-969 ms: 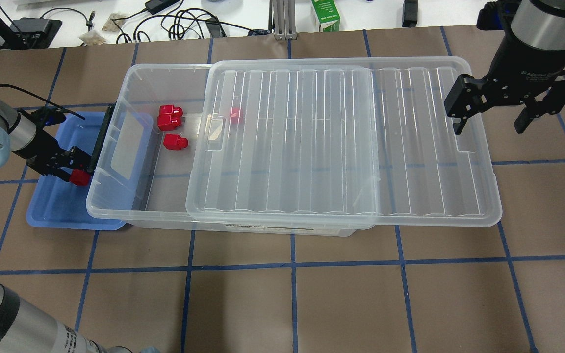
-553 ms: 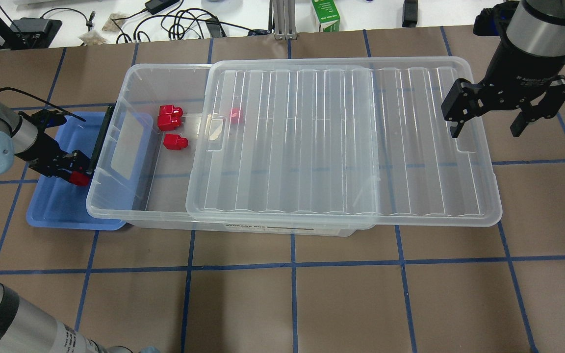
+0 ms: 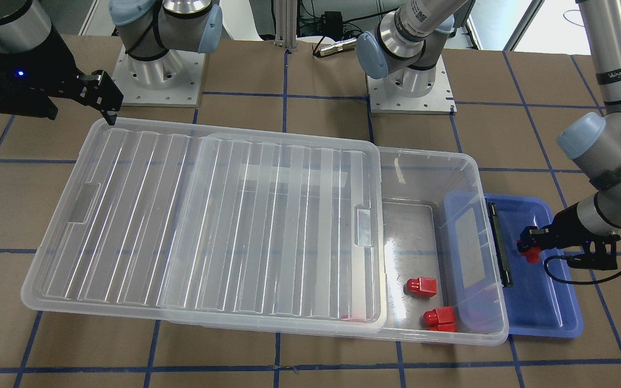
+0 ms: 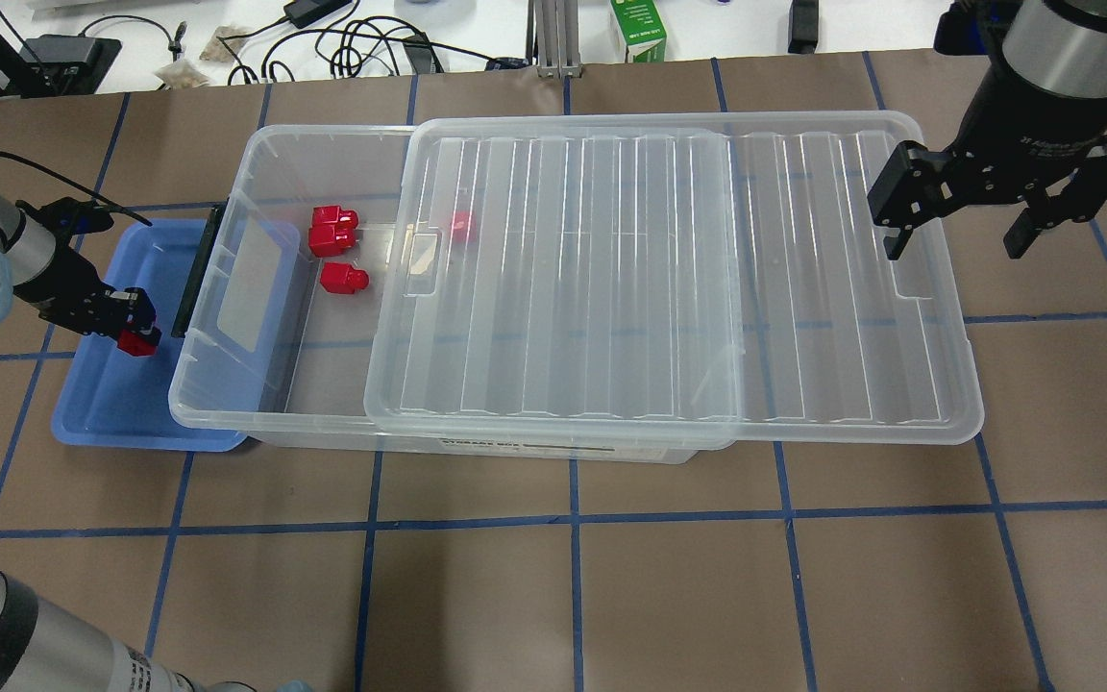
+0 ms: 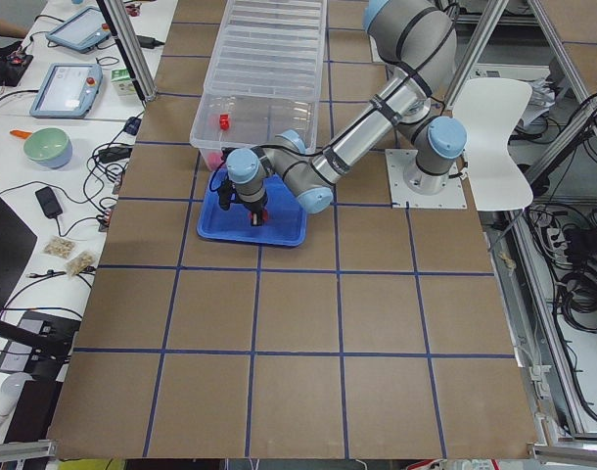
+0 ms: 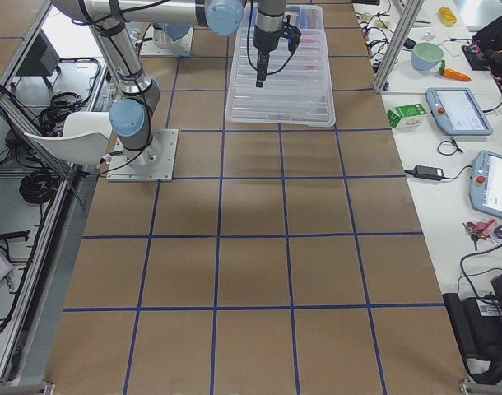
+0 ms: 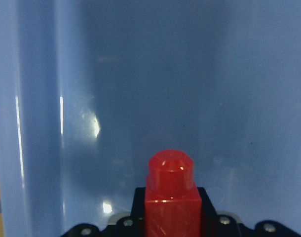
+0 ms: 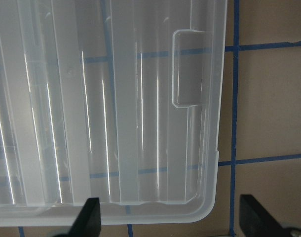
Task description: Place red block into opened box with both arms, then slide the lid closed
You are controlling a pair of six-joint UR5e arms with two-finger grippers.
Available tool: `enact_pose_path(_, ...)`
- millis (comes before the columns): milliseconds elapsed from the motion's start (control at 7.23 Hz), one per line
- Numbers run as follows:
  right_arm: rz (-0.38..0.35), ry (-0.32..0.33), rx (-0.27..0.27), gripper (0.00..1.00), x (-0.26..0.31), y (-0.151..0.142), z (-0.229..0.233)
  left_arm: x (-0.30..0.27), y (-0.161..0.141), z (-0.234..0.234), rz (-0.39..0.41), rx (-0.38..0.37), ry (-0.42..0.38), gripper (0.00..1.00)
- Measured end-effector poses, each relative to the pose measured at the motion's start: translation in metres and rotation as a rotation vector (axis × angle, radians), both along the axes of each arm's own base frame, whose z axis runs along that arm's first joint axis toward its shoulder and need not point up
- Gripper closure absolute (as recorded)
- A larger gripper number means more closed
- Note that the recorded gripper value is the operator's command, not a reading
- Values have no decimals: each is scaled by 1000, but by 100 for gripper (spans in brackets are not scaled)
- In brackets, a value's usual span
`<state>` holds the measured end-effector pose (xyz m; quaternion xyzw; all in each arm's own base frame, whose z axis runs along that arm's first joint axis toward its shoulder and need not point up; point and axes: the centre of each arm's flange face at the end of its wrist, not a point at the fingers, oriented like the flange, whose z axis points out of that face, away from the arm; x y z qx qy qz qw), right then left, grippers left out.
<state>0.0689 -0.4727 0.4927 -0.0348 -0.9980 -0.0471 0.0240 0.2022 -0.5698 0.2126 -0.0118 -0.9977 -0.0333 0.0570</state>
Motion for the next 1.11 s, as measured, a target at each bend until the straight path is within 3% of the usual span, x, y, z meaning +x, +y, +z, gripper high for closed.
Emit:
enact_pose_path(277,0,3,-15,0,1,6,10,-5,-15,96,-21,27,-10,100)
enact_pose_path(553,1,6,-25,0,2,13,16,-84,-31,182,-26,30,-33,100)
enact_pose_path(830,1,9,-34,0,3,19,20,-191,-31,195,-26,36,-52,100)
enact_pose_path(1107,2,16,-39,0,2,22,23,-251,-19,163,-17,31,-63,100)
